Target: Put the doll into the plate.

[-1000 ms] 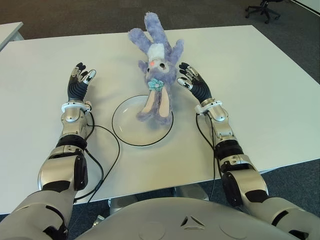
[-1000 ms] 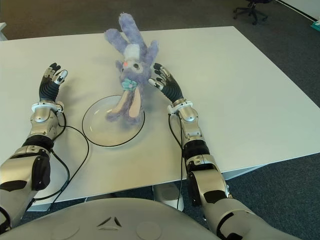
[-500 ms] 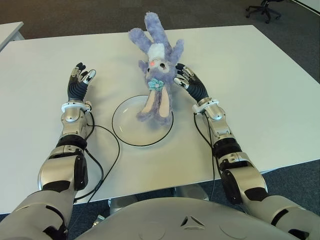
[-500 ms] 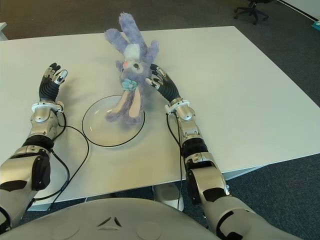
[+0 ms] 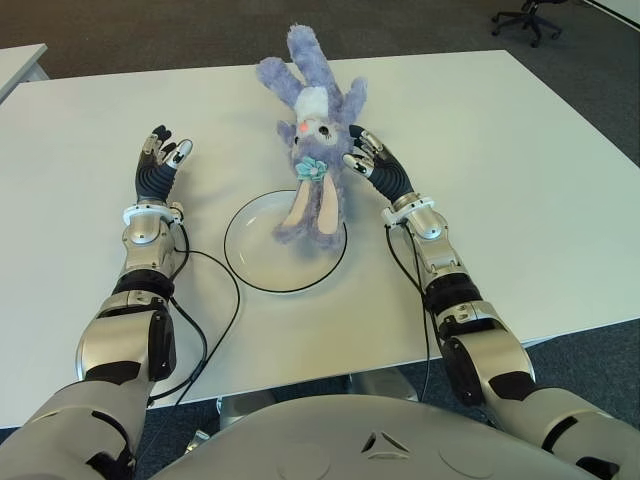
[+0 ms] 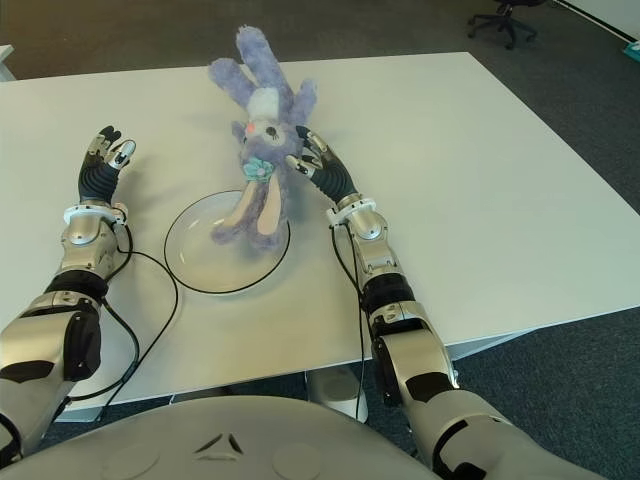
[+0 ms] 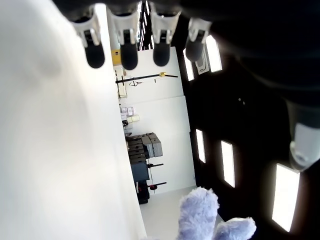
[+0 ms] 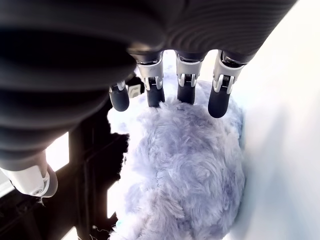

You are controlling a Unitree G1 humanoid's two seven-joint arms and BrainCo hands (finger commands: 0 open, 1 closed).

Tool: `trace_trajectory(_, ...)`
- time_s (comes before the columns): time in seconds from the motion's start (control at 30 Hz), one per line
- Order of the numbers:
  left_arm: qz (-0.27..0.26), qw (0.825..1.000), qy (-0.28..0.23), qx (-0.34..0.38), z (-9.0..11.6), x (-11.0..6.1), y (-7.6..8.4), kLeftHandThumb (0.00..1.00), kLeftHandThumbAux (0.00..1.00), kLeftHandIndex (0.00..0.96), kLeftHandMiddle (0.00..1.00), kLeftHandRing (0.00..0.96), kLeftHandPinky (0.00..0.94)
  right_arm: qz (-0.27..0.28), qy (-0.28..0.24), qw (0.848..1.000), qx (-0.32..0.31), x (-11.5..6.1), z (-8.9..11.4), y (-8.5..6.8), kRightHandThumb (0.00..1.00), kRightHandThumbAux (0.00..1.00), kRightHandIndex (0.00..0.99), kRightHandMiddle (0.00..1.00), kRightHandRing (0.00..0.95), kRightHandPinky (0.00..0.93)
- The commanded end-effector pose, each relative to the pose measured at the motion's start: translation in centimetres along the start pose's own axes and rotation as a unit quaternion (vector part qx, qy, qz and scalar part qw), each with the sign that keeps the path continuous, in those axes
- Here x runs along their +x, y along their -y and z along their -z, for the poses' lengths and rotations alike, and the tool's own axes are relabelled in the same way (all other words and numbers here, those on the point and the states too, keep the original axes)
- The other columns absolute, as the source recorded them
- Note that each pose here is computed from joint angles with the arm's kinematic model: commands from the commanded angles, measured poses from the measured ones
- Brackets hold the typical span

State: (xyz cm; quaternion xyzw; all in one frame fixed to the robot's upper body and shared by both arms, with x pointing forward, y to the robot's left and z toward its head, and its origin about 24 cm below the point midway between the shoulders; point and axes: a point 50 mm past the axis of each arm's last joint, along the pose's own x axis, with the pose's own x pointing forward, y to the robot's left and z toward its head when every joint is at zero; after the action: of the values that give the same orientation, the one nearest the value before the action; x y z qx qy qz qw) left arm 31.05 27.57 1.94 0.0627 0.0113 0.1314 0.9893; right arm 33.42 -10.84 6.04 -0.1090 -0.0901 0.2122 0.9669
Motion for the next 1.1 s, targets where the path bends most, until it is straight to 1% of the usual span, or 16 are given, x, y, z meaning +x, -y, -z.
trace_trajectory(0.03, 0.011, 0.997, -0.075, -0.008, 3.96, -2.59, 1.31, 0.0, 0.491, 0.003, 0.087, 0.096, 0.11, -0.008, -0.049, 0.999, 0.008, -1.73, 2.63, -1.03, 0.36, 0.465, 0.041, 0.0, 0.029, 0.108)
trace_trajectory(0.4, 0.014, 0.997, -0.078, -0.011, 4.04, -2.63, 1.4, 0.0, 0.479, 0.002, 0.094, 0.103, 0.123, -0.012, -0.045, 0.999, 0.001, -1.59, 2.38, -0.87, 0.37, 0.467, 0.034, 0.0, 0.025, 0.1)
trace_trajectory(0.7, 0.014, 0.997, -0.079, -0.013, 4.1, -2.69, 1.45, 0.0, 0.487, 0.016, 0.096, 0.102, 0.111, -0.013, -0.043, 0.999, -0.008, -1.47, 2.19, -0.86, 0.397, 0.473, 0.033, 0.0, 0.026, 0.105)
trace_trajectory(0.8, 0.014, 0.997, -0.078, -0.013, 4.1, -2.7, 1.43, 0.0, 0.487, 0.016, 0.098, 0.106, 0.128, -0.013, -0.043, 0.999, -0.01, -1.41, 2.11, -0.9, 0.405, 0.472, 0.034, 0.0, 0.028, 0.106)
trace_trajectory(0.87, 0.014, 0.997, -0.077, -0.013, 4.1, -2.73, 1.43, 0.0, 0.488, 0.016, 0.096, 0.103, 0.11, -0.013, -0.042, 0.999, -0.011, -1.42, 2.08, -0.9, 0.409, 0.472, 0.034, 0.0, 0.028, 0.105)
trace_trajectory(1.1, 0.016, 0.997, -0.078, -0.013, 4.15, -2.78, 1.39, 0.0, 0.49, 0.015, 0.089, 0.094, 0.101, -0.014, -0.041, 0.999, -0.013, -1.41, 1.95, -0.92, 0.413, 0.473, 0.033, 0.0, 0.027, 0.106)
